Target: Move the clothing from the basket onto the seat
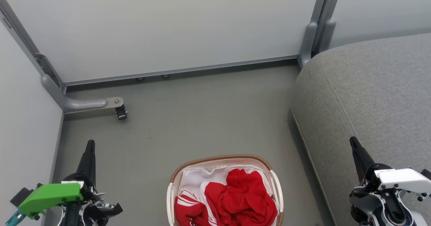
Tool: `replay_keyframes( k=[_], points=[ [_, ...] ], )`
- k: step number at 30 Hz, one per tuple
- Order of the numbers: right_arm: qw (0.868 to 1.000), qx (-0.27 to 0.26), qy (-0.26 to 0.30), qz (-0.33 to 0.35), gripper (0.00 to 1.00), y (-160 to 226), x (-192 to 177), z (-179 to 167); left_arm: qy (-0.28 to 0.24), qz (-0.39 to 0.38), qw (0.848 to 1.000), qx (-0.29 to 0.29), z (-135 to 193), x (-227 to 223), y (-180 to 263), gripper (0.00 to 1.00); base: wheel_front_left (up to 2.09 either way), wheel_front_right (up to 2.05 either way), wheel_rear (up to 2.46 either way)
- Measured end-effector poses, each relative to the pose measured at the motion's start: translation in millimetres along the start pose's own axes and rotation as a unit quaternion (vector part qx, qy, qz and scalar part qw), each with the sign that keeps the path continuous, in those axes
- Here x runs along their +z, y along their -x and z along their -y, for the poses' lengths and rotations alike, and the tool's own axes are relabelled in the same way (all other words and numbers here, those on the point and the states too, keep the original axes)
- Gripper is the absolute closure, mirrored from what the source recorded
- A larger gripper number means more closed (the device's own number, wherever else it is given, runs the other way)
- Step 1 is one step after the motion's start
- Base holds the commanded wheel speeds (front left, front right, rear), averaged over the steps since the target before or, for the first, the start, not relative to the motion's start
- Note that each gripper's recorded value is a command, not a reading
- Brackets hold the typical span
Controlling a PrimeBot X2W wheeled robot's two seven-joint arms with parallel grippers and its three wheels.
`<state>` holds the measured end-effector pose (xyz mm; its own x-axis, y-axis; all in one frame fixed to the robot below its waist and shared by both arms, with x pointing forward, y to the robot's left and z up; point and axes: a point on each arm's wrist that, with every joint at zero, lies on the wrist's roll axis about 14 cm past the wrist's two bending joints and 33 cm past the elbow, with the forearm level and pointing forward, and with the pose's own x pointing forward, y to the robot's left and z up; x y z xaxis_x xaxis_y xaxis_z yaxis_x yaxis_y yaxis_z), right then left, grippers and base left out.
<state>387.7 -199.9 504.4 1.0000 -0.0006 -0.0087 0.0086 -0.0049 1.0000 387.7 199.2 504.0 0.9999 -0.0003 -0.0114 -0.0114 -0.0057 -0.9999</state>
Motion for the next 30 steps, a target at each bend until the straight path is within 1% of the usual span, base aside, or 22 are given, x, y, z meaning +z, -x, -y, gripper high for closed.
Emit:
replay_keyframes(
  k=[30],
  points=[
    [1.0,0.0,0.0,0.0,1.0,0.0,0.0,0.0,0.0,0.0,1.0,0.0,0.1,0.0,0.0,1.0,0.0,0.0,0.0]
  ],
)
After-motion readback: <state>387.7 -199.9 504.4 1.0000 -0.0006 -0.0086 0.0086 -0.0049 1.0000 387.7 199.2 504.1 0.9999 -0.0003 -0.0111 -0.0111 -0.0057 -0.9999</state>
